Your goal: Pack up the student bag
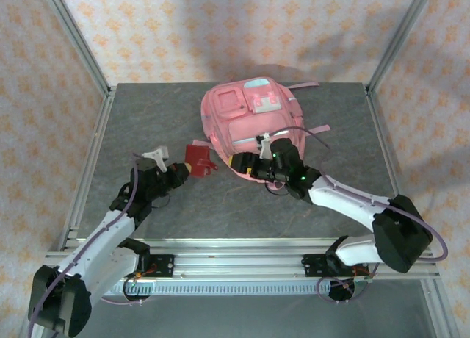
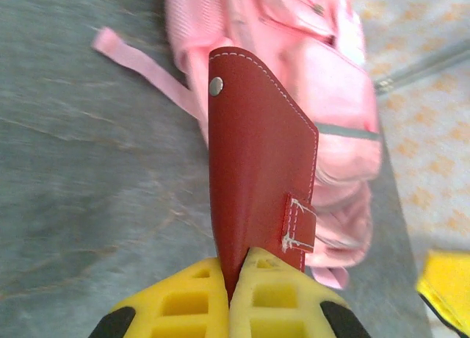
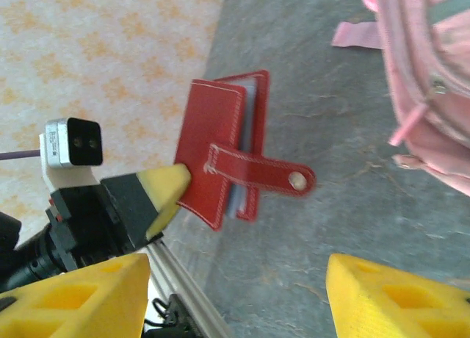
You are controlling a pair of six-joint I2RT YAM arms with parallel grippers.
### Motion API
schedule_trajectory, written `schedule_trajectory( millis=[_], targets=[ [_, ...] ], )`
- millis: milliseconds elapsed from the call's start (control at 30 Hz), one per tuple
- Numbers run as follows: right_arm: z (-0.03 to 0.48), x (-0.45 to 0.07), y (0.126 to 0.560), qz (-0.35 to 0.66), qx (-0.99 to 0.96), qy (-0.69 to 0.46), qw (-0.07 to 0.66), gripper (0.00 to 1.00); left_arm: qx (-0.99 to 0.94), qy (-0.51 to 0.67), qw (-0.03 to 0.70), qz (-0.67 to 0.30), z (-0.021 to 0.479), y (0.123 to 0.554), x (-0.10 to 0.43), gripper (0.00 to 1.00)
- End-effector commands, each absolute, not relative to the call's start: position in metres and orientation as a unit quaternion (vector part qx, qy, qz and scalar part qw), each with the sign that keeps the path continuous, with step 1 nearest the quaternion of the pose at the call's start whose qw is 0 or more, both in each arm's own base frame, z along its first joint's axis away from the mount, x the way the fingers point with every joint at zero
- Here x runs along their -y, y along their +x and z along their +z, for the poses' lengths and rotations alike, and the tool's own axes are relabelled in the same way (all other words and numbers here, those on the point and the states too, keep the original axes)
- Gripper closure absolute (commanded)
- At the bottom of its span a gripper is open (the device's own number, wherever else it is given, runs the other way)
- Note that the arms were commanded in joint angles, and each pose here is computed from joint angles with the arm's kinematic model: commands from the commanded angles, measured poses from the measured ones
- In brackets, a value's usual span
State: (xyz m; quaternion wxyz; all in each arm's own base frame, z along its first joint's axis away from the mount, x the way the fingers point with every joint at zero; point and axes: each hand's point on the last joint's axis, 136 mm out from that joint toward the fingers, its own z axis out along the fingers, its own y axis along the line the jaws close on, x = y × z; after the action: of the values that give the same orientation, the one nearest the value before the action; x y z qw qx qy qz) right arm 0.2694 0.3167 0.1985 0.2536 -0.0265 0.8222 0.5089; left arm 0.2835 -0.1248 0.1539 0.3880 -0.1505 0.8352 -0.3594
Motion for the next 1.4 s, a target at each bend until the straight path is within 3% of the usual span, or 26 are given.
schedule_trajectory(
  millis=[0,367,567,667,700,767,833,933,1200,1367],
  targets=[
    [0.217,-0.333,0.273,0.538,-0.803,-0.040,0.252,0.36,-0.817,-0.126,0.392,-0.404,0.181,0.278,0.147,1.00],
    [0.186,-0.347,0.276,0.525,-0.823,-0.027,0.217,0.37,-0.798,-0.087,0.384,-0.457,0.198,0.266,0.184,1.00],
    [0.205,-0.359,0.271,0.571,-0.792,-0.040,0.211,0.49,-0.797,-0.073,0.374,-0.468,0.197,0.263,0.200,1.00],
    [0.210,-0.362,0.269,0.587,-0.781,-0.045,0.208,0.67,-0.797,-0.067,0.371,-0.473,0.197,0.263,0.207,1.00],
    [0.211,-0.362,0.268,0.589,-0.780,-0.046,0.208,0.76,-0.797,-0.066,0.370,-0.472,0.197,0.263,0.208,0.97],
    [0.208,-0.361,0.267,0.587,-0.781,-0.046,0.207,0.92,-0.802,-0.069,0.367,-0.467,0.193,0.265,0.209,0.81],
    [0.205,-0.357,0.266,0.580,-0.785,-0.043,0.211,0.99,-0.804,-0.072,0.369,-0.460,0.191,0.268,0.208,0.64],
    [0.203,-0.343,0.267,0.557,-0.797,-0.036,0.230,1.00,-0.810,-0.072,0.378,-0.442,0.188,0.273,0.205,0.52],
    [0.214,-0.256,0.278,0.498,-0.811,0.032,0.305,1.00,-0.857,-0.015,0.383,-0.344,0.172,0.308,0.213,0.43],
    [0.219,-0.183,0.286,0.444,-0.811,0.112,0.365,1.00,-0.878,0.080,0.400,-0.251,0.164,0.337,0.241,0.38]
  ],
)
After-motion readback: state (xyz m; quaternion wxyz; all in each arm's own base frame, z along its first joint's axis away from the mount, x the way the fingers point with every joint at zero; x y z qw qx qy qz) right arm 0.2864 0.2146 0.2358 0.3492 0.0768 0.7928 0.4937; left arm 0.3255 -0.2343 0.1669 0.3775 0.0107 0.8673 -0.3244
